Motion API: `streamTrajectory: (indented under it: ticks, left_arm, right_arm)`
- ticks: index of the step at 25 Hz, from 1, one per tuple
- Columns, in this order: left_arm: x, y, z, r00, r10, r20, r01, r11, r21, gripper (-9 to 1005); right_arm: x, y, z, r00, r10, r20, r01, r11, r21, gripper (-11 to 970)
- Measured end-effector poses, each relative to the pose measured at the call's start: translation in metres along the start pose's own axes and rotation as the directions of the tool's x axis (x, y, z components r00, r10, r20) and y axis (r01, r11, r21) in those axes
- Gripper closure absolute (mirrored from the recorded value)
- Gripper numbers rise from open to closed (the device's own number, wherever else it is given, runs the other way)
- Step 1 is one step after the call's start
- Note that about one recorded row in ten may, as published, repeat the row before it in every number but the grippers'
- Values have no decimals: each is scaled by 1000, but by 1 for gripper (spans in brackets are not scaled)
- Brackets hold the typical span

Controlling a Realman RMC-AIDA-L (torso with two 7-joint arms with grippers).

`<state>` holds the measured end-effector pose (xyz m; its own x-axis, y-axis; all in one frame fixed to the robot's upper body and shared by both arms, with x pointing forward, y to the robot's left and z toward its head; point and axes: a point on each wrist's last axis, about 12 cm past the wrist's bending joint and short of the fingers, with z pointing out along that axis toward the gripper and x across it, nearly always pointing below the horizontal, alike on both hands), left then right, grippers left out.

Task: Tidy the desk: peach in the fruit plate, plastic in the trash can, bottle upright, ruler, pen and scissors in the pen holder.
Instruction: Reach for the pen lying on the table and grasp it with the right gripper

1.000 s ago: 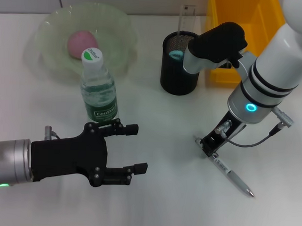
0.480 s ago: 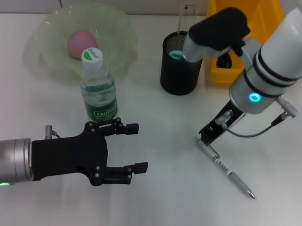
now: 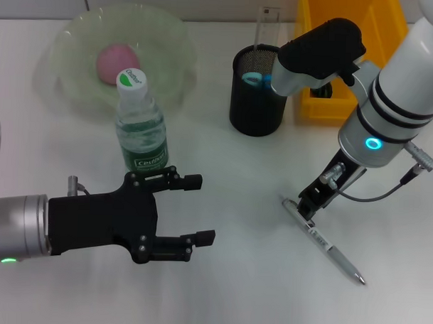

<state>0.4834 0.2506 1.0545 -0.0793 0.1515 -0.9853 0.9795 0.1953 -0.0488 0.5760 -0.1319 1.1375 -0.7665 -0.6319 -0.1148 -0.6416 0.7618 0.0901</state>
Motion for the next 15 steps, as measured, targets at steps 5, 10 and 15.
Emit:
streamTrajectory:
  ticks: [5,10,15]
  left_arm:
    - [-1,1,1,1000,1,0,-1,1000,3,180]
    - [-1,1,1,1000,1,-1,-1,1000,4,180]
    - [-1,0,1,1000,0,-1,0,1000,4,180]
  right_arm:
    - [0,6,2,1000,-22,-4,22,1000,-7,634]
    - [-1,9,4,999,-31,-9,31,999,-15,580]
    - [-2,10,9,998,-47,-32,47,999,-2,582]
